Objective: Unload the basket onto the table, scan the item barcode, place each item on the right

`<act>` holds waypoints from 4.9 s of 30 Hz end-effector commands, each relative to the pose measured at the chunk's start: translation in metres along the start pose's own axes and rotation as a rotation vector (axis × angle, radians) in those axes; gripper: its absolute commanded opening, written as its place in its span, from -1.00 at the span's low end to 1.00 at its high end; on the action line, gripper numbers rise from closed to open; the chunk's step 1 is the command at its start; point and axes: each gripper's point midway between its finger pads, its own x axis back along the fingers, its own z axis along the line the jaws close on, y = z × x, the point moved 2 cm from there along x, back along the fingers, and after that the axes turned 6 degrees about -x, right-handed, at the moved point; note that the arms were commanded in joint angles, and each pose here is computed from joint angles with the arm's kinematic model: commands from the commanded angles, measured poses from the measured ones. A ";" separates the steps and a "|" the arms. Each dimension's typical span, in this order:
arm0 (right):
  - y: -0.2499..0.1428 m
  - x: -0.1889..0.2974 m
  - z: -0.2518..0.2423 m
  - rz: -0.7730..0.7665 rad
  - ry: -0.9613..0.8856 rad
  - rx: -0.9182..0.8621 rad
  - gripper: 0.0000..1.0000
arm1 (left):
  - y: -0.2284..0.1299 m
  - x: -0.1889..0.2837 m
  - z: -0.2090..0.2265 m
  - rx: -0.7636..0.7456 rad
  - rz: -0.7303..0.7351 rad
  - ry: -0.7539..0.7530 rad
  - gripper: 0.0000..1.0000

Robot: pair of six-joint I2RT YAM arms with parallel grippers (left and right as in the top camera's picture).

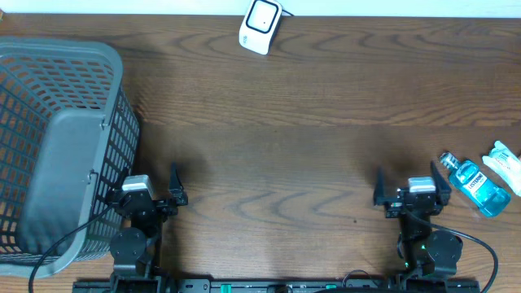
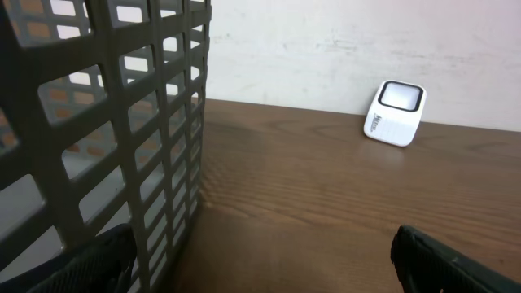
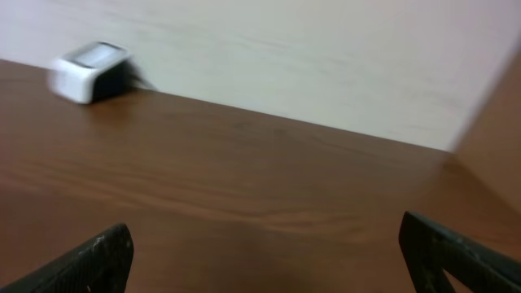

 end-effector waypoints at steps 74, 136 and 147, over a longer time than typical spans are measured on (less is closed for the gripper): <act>-0.001 0.001 -0.006 0.002 -0.098 -0.138 0.99 | -0.015 -0.001 0.003 0.004 0.043 0.021 0.99; -0.001 0.001 -0.006 0.002 -0.098 -0.138 0.98 | -0.016 -0.001 0.003 0.003 0.046 0.020 0.99; -0.001 0.001 -0.006 0.002 -0.098 -0.138 0.99 | -0.016 -0.001 0.003 0.003 0.046 0.020 0.99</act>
